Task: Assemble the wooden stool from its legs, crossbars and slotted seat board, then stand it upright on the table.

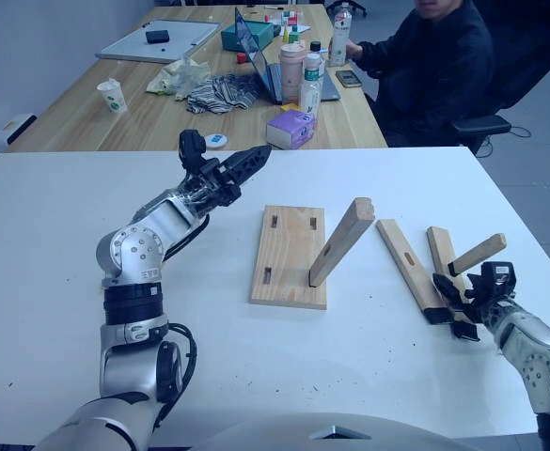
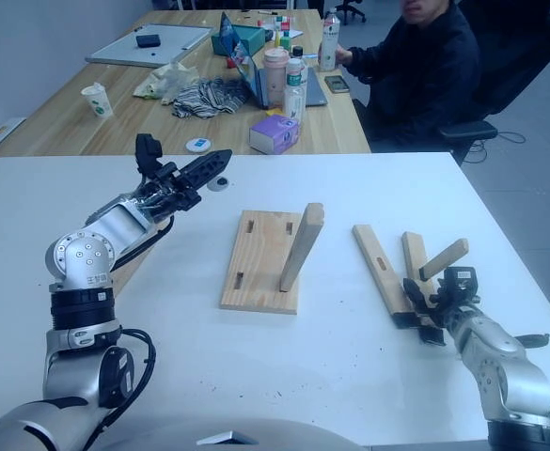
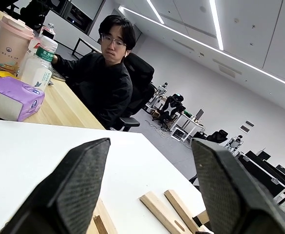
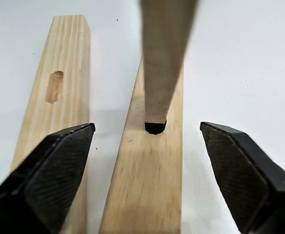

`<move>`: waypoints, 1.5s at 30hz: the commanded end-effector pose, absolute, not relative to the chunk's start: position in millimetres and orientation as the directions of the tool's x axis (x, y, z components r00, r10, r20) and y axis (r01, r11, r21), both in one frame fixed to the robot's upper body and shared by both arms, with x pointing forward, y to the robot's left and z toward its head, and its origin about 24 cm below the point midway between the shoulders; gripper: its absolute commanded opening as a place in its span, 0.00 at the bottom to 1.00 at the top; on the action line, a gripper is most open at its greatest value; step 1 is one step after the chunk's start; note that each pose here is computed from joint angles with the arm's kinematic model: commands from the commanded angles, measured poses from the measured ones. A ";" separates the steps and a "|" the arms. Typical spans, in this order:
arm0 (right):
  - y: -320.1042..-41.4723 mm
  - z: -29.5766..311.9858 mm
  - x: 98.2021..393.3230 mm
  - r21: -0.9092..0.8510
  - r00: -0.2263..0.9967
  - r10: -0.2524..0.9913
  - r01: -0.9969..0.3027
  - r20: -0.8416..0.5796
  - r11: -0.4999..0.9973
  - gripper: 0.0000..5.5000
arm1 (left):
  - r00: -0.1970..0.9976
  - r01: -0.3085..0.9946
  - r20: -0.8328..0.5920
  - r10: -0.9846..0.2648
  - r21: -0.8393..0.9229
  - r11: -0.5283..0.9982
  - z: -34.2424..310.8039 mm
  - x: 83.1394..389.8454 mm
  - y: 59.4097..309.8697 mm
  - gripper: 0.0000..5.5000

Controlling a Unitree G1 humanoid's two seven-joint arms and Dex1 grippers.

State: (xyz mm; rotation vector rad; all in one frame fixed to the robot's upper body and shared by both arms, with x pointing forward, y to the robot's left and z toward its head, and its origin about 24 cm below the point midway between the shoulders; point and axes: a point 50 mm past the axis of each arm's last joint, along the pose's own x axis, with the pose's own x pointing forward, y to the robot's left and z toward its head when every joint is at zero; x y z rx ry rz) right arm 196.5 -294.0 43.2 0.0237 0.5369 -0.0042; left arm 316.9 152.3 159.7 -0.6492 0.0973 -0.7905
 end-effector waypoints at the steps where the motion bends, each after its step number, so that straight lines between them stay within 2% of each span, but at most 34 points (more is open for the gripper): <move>1: -298.2 42.2 192.4 -0.004 0.828 -0.018 0.019 -0.561 1.000 0.73 | 0.726 0.608 0.134 -0.674 -0.584 0.538 156.6 314.6 156.0 0.55; 8: -299.4 28.0 181.1 -0.003 0.766 -0.053 0.066 -0.641 0.998 0.73 | 0.727 0.606 0.133 -0.673 -0.584 0.539 156.6 315.1 156.7 0.55; 17: -297.8 34.6 183.5 -0.074 0.689 -0.076 0.032 -0.721 0.997 0.47 | 0.732 0.607 0.118 -0.671 -0.560 0.563 156.6 315.4 156.3 0.55; 21: -303.5 52.7 200.6 -0.138 0.748 -0.118 0.035 -0.653 0.990 0.38 | 0.739 0.584 0.097 -0.667 -0.585 0.563 157.2 316.4 160.2 0.55; 25: -307.1 79.5 225.7 -0.163 0.827 -0.110 0.023 -0.551 0.986 0.38 | 0.751 0.587 0.107 -0.652 -0.560 0.584 161.6 319.6 164.6 0.55; 29: -287.8 127.4 263.9 -0.101 0.910 0.077 -0.129 -0.408 0.986 0.38 | 0.731 0.622 0.154 -0.664 -0.549 0.558 170.2 322.5 165.7 0.55; 34: -265.1 189.7 304.9 -0.064 0.904 0.302 -0.335 -0.304 0.940 0.38 | 0.648 0.716 0.254 -0.718 -0.525 0.460 190.6 321.7 161.6 0.55; 38: -229.2 219.6 333.7 0.011 0.812 0.532 -0.546 -0.242 0.838 0.38 | 0.488 0.825 0.327 -0.809 -0.476 0.305 196.7 320.8 148.2 0.55; 41: -192.9 222.1 345.5 0.058 0.682 0.697 -0.704 -0.223 0.708 0.38 | 0.386 0.852 0.369 -0.845 -0.495 0.172 187.2 324.4 143.1 0.55; 45: -160.2 216.4 351.2 0.098 0.560 0.800 -0.803 -0.213 0.588 0.38 | 0.346 0.817 0.379 -0.859 -0.571 0.077 159.9 332.9 136.9 0.65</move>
